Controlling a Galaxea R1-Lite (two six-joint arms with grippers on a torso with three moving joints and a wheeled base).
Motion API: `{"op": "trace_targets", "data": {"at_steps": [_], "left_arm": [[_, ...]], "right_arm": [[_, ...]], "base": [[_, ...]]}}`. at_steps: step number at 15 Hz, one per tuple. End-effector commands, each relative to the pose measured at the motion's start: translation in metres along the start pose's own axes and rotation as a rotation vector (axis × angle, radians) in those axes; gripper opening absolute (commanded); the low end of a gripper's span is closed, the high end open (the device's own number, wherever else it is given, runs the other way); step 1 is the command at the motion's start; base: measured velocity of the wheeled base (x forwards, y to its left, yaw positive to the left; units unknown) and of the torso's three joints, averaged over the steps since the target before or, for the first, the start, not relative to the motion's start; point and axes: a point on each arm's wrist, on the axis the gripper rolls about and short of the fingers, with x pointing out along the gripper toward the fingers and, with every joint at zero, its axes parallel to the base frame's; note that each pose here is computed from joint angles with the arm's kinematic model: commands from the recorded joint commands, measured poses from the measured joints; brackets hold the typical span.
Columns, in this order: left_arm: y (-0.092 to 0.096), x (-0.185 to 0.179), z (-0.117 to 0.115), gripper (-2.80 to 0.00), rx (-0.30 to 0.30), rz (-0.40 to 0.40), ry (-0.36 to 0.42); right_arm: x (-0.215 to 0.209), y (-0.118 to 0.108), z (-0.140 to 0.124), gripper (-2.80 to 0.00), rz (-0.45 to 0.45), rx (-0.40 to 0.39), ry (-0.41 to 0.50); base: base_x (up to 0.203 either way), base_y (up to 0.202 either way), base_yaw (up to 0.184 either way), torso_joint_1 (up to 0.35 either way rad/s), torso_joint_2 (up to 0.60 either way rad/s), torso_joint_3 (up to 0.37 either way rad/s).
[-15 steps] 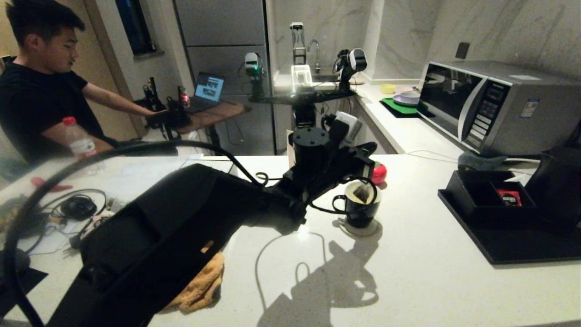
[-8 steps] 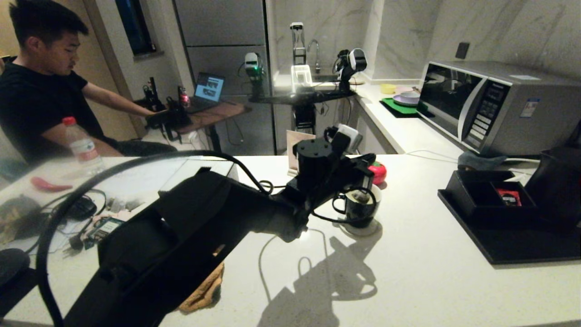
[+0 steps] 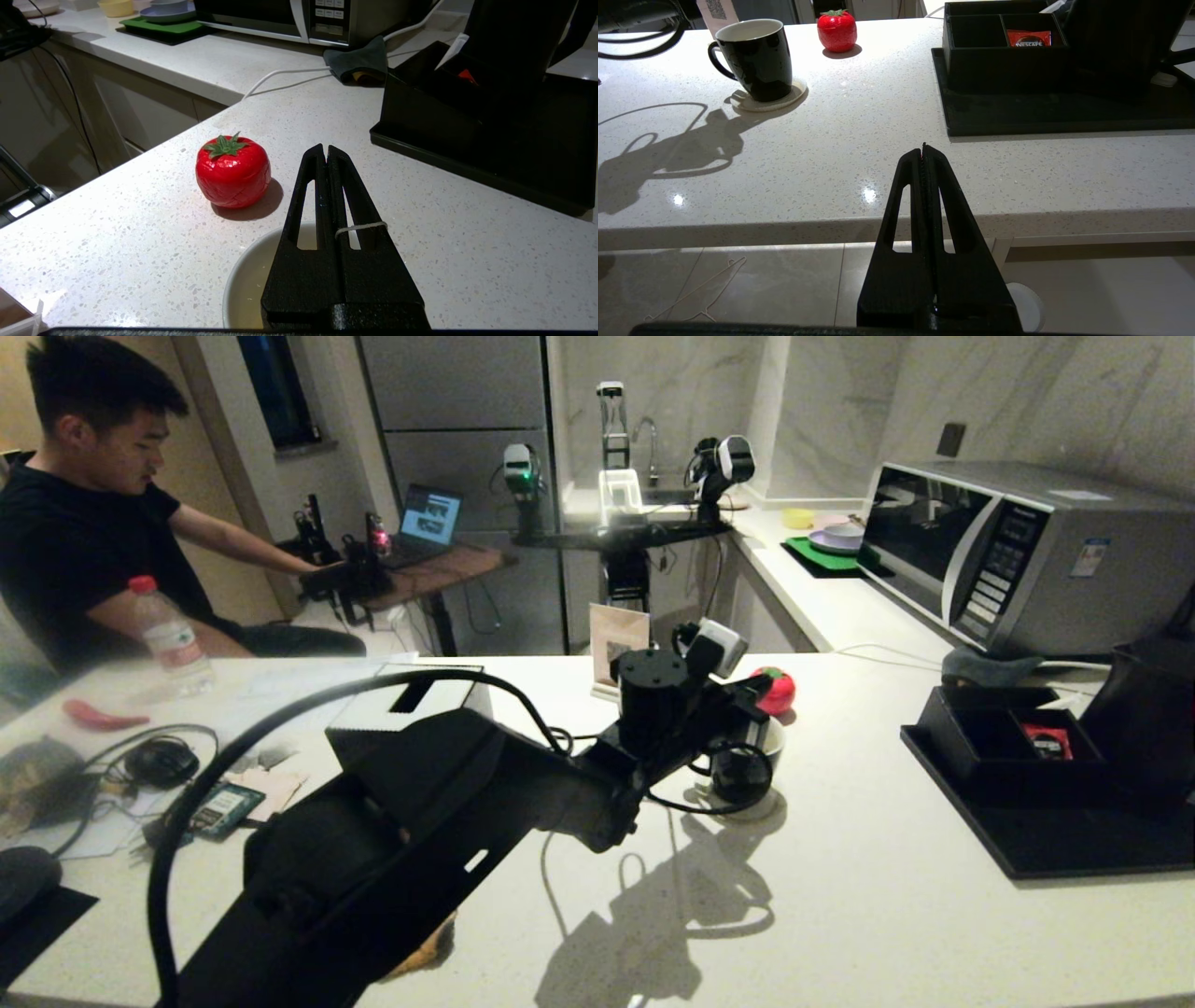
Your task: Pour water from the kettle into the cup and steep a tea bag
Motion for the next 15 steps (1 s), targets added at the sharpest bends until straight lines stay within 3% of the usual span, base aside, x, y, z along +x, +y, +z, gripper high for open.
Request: {"op": "trace_targets", "data": {"at_steps": [1, 12, 15], "left_arm": [[0.0, 0.0, -0.002, -2.8, 0.0, -0.001, -0.002], [0.0, -0.008, 0.058, -2.8, 0.02, 0.002, -0.115], [-0.001, -0.008, 0.061, -2.8, 0.019, 0.0, -0.114]], "right_arm": [[0.0, 0.0, 0.0, -2.8, 0.001, 0.0, 0.001], [0.0, 0.0, 0.0, -2.8, -0.001, 0.0, 0.002], [0.0, 0.0, 0.0, -2.8, 0.001, 0.0, 0.002]], "base": [[0.0, 0.0, 0.0, 0.0, 0.0, 0.0], [0.0, 0.0, 0.0, 0.0, 0.0, 0.0], [0.0, 0.0, 0.0, 0.0, 0.0, 0.0]]}}
